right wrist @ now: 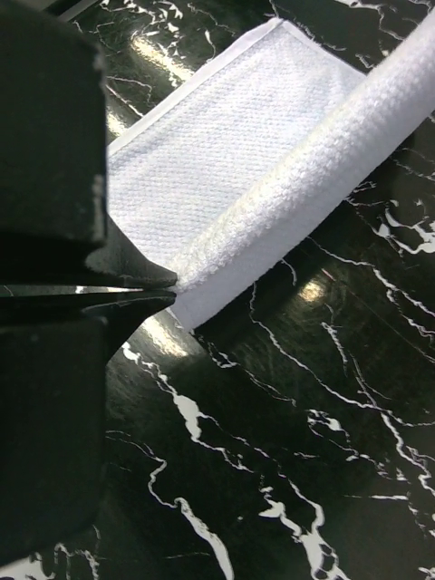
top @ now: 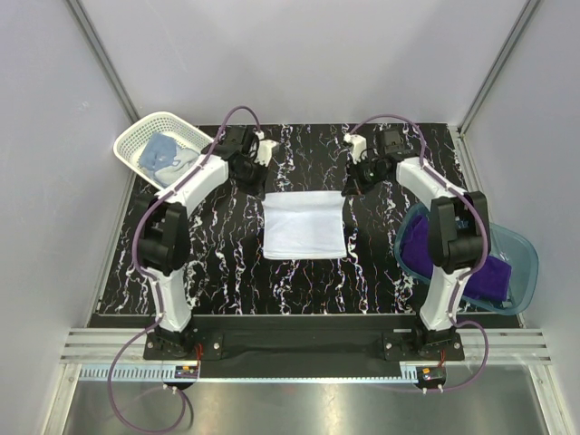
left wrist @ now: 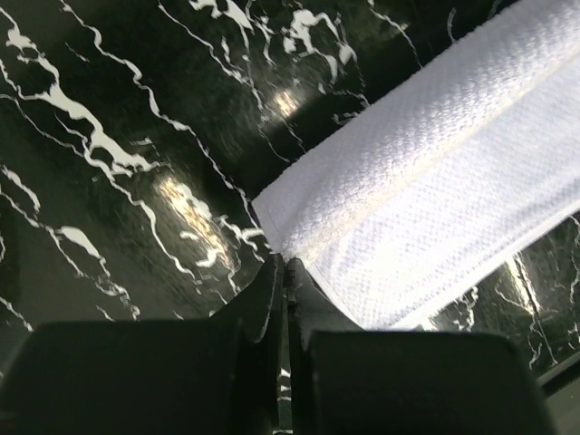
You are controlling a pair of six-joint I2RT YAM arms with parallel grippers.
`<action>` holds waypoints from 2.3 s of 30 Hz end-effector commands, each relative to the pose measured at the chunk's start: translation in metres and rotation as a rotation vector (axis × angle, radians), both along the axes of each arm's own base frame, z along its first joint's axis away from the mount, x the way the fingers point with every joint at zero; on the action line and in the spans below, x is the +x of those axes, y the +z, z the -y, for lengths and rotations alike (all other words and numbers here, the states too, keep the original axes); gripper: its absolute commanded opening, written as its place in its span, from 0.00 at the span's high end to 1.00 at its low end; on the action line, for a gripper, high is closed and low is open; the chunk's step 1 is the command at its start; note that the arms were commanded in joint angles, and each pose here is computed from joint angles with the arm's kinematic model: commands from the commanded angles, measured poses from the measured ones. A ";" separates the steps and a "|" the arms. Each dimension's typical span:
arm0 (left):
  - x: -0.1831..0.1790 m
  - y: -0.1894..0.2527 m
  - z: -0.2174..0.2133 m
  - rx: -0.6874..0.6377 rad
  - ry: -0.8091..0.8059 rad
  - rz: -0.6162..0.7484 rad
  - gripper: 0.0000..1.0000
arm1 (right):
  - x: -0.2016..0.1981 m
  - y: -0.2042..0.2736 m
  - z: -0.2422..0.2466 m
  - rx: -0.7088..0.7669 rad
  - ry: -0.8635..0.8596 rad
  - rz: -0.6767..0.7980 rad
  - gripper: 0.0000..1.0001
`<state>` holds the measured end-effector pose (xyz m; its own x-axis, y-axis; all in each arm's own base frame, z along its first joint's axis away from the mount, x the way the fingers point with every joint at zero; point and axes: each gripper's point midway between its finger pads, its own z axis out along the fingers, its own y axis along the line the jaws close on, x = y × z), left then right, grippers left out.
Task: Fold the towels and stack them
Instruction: Fold the towel
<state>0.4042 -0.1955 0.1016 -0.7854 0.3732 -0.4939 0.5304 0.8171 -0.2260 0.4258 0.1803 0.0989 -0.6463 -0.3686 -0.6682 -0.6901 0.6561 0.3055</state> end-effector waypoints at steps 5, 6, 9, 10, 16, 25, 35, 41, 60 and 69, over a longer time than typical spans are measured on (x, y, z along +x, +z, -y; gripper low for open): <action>-0.020 0.029 0.000 0.004 0.025 0.101 1.00 | -0.015 0.025 -0.001 -0.053 -0.063 0.125 1.00; -0.024 0.028 0.002 0.006 0.016 0.099 1.00 | -0.020 0.022 0.000 -0.059 -0.071 0.117 1.00; -0.041 0.023 0.004 0.015 0.011 0.079 1.00 | -0.033 0.023 -0.003 -0.056 -0.078 0.098 1.00; -0.047 0.023 0.002 0.023 0.014 0.077 1.00 | -0.038 0.023 -0.007 -0.055 -0.077 0.095 1.00; -0.068 0.022 0.008 0.020 0.007 0.070 1.00 | -0.062 0.014 -0.012 -0.057 -0.095 0.058 1.00; -0.101 0.001 0.013 0.032 -0.001 0.007 1.00 | -0.094 -0.012 -0.009 -0.072 -0.137 -0.033 1.00; -0.124 -0.015 0.009 0.045 0.021 -0.045 1.00 | -0.110 -0.024 -0.008 -0.053 -0.213 -0.116 1.00; -0.135 -0.025 0.006 0.087 0.019 -0.072 1.00 | -0.123 -0.029 -0.009 -0.054 -0.235 -0.185 0.94; -0.128 0.033 0.043 -0.122 0.079 -0.033 0.58 | -0.121 -0.001 -0.018 -0.055 -0.351 -0.377 0.64; -0.155 -0.034 0.055 -0.167 0.182 -0.212 0.60 | -0.133 -0.058 -0.037 0.080 -0.451 -0.532 0.70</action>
